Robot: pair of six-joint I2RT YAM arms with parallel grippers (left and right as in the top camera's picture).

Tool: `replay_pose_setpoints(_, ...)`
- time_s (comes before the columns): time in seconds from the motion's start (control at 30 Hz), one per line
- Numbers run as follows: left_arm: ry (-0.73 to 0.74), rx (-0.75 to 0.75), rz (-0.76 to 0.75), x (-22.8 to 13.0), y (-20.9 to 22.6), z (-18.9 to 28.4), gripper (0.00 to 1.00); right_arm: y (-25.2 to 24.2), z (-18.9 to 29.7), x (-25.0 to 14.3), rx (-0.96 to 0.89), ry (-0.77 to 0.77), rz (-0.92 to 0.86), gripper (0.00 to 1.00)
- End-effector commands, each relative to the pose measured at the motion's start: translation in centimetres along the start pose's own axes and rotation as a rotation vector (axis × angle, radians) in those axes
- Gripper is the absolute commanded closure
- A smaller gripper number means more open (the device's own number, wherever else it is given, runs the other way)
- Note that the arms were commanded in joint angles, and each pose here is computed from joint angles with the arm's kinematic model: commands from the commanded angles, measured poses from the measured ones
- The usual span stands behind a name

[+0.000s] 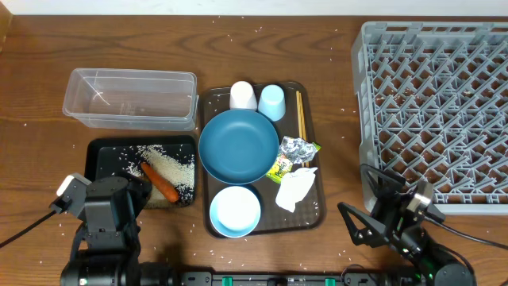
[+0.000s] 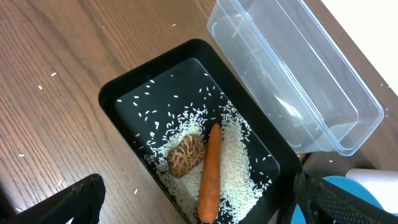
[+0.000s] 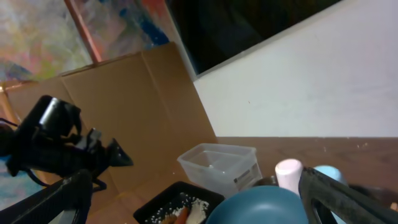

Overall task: Sort waste into correct bins and load items into the dishwasher rack
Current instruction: 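Move the right gripper from the dish rack toward the brown tray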

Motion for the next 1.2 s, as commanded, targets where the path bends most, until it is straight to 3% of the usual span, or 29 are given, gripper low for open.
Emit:
replay_pose_setpoints(0.0,-0.014,0.019,0.000,0.2,0.3,0.0,0.02,2.5,-0.6,2.9,0.020,-0.025,0.102,0.01)
replay_pose_setpoints(0.23,-0.014,0.019,0.000,0.2,0.3,0.0,0.02,3.3,-3.9,7.7,-0.078,0.106,0.187,0.01)
replay_pose_setpoints(0.37,-0.014,0.019,0.000,0.2,0.3,0.0,0.02,3.2,-6.7,9.7,-0.043,0.285,0.197,0.01)
replay_pose_setpoints(0.5,-0.014,0.019,0.000,0.2,0.3,0.0,0.02,0.7,-8.7,9.8,-0.147,0.460,0.120,0.01)
replay_pose_setpoints(0.63,-0.014,0.019,0.000,0.2,0.3,0.0,0.02,-2.6,-9.7,7.3,-0.389,0.681,0.045,0.01)
replay_pose_setpoints(0.8,-0.014,0.019,0.000,0.2,0.3,0.0,0.02,-4.7,-10.9,1.1,-0.646,0.933,-0.039,0.01)
replay_pose_setpoints(1.0,-0.014,0.019,0.000,0.2,0.3,0.0,0.02,-6.9,-11.3,-4.9,-0.961,1.051,-0.130,0.01)
replay_pose_setpoints(1.17,-0.014,0.019,0.000,0.2,0.3,0.0,0.02,-8.2,-10.7,-7.7,-1.110,1.096,-0.235,0.01)
Point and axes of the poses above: each gripper's point midway between its finger pads, its own z axis back along the fingers, its own y axis along the line the jaws close on, x = y × z, the point moved 5 cm from there along z, back along the fingers, and after that the axes turned 6 degrees about -z, right-handed, at the moved point
